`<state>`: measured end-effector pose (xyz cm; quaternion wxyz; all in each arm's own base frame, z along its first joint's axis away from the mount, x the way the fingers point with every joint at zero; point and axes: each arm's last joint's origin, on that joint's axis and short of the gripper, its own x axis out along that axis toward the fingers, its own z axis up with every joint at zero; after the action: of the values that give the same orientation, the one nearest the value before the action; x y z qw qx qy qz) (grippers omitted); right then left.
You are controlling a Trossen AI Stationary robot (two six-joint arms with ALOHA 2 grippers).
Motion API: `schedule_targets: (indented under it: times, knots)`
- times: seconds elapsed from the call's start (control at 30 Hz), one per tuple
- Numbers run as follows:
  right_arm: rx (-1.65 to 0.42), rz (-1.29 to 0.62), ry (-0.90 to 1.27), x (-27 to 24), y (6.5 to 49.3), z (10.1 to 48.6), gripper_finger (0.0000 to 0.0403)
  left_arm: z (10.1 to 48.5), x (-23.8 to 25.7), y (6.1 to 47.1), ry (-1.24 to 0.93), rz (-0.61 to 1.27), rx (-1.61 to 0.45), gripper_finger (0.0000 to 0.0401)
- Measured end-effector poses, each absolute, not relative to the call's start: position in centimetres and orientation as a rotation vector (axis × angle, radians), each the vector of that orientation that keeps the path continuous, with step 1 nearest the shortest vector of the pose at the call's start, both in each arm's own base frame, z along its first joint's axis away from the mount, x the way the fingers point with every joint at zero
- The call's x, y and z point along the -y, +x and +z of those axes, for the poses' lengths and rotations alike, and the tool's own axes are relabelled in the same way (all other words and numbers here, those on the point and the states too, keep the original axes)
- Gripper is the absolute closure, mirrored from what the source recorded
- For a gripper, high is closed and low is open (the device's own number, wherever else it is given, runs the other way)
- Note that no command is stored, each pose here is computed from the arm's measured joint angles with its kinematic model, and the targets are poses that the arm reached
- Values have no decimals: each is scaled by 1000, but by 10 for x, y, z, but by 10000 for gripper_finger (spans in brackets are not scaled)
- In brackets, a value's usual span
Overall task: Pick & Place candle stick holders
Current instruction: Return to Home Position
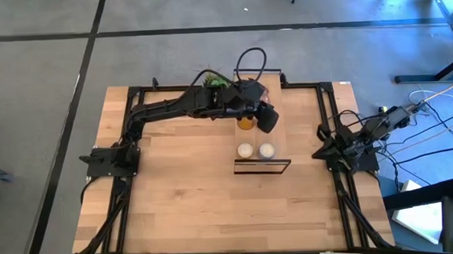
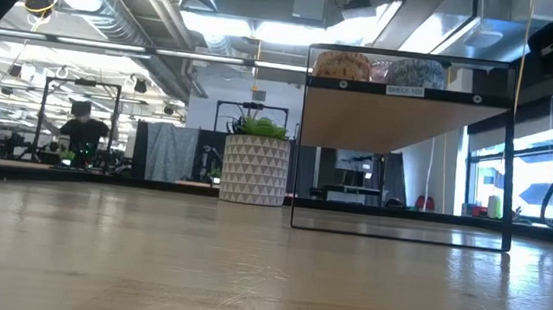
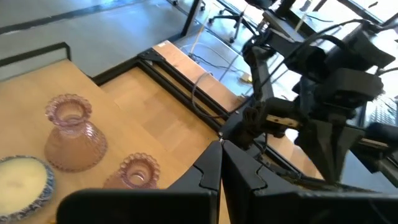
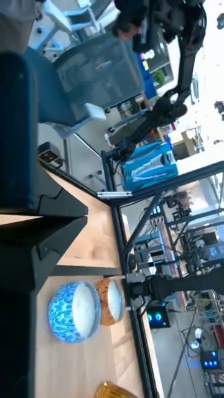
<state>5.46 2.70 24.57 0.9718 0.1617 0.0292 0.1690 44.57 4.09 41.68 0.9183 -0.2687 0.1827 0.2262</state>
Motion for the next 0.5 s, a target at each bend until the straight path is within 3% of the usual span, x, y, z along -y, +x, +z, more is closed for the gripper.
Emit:
schedule_targets:
  times: [0.5]
  knots:
    - [-48,246,522,-43,85,173,398,414,-30,445,-512,317,-468,399]
